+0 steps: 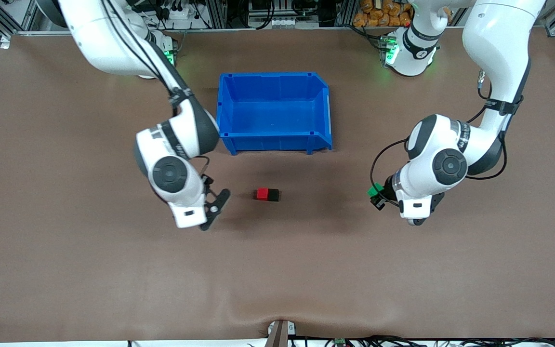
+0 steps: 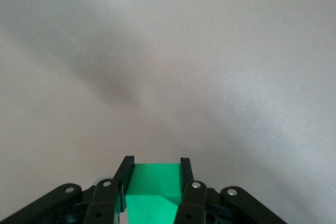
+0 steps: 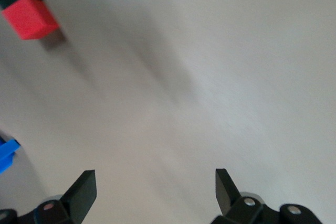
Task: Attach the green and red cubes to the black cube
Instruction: 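Retract the right gripper to rest while the left gripper carries the green cube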
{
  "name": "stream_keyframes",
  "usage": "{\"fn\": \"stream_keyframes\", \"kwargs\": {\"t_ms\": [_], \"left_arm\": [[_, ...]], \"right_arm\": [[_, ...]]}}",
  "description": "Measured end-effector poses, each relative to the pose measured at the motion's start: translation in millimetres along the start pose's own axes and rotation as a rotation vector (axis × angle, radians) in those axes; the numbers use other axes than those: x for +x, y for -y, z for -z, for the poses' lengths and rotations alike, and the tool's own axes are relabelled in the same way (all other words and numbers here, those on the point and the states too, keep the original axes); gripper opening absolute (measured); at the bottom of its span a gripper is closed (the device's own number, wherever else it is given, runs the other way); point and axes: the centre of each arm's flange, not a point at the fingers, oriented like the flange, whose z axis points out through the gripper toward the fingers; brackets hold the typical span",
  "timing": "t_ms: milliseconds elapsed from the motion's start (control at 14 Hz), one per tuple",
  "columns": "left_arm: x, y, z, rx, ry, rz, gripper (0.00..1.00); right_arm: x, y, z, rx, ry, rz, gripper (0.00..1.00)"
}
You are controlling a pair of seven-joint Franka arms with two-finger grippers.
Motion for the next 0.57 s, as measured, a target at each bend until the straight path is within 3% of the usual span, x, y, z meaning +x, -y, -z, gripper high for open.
{"fn": "stream_keyframes", "kwargs": {"t_ms": [285, 569], "left_arm": [[-31, -32, -9, -0.014, 0.01, 0.092, 0.4], [-55, -55, -22, -0.017, 0.028, 0.169, 0.4]], "right_arm": [[-71, -80, 53, -0.023, -0.064, -0.248, 1.0], [-130, -102, 129, -0.036, -0.108, -0.545, 1.0]]}}
